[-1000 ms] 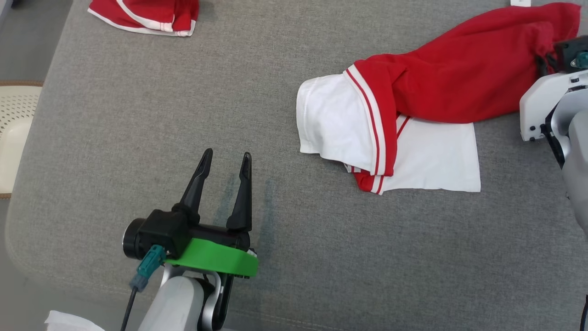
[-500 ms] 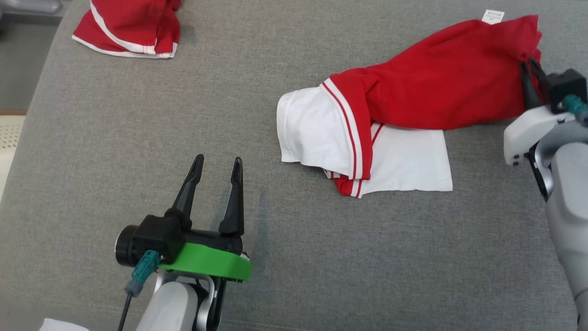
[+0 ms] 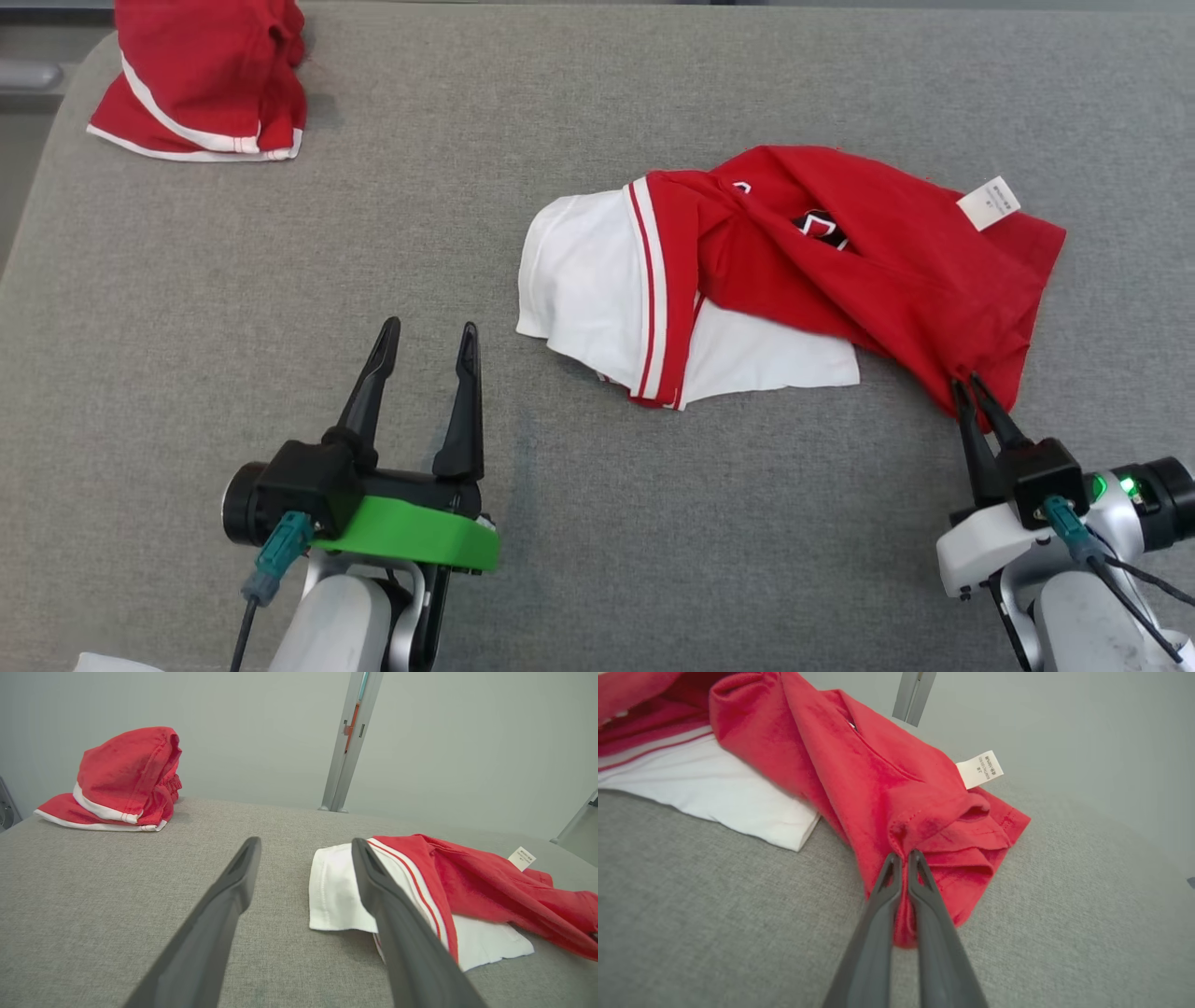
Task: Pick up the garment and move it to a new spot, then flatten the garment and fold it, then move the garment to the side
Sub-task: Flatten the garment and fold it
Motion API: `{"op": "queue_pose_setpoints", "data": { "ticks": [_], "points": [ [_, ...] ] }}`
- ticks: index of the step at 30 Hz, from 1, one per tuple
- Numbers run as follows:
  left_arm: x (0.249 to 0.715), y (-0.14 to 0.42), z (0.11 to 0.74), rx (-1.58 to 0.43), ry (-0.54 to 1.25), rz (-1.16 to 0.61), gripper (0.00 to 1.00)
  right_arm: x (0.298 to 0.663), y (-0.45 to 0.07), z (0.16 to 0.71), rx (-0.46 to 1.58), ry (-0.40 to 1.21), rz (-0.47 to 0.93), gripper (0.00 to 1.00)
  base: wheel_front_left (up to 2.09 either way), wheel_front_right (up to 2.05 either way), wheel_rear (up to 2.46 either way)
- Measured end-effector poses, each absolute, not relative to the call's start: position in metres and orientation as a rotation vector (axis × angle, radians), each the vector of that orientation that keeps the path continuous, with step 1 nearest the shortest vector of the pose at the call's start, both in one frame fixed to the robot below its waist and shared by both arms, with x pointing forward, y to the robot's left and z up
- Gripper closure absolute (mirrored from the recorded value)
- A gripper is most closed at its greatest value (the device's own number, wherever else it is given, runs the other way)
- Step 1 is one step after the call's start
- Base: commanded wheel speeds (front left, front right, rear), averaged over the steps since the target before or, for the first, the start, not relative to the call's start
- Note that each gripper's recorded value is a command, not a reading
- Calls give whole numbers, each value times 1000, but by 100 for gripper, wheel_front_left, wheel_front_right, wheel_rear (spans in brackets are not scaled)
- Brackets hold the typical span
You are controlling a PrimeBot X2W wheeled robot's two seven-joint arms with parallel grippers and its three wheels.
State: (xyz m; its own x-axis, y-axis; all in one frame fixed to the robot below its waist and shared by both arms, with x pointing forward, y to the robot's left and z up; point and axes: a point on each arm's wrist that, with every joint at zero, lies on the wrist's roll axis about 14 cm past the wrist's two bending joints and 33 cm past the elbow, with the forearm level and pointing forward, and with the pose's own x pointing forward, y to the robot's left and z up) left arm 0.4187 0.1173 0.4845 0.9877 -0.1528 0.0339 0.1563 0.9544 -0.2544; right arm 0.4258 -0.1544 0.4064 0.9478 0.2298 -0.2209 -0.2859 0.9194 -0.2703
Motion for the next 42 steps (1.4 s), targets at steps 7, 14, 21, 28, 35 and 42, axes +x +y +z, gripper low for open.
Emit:
{"op": "queue_pose_setpoints", "data": {
  "ticks": [7,14,21,28,35,42],
  "points": [
    [415,111,490,-261,-24,-179,0,410,-157,423,-209,150,221,0,0,0,0],
    [411,106,496,-263,-37,-194,0,426,-181,456,-168,92,142,0,0,0,0],
    [406,111,496,-261,-34,-183,0,451,-186,438,-163,208,156,0,0,0,0],
    [401,123,494,-255,-29,-147,0,457,-177,407,-140,332,206,0,0,0,0],
    [396,126,494,-255,-28,-138,0,449,-164,390,-111,404,251,0,0,0,0],
    [396,120,494,-253,-27,-155,0,451,-153,395,-114,378,297,89,0,0,0]
  ]
}}
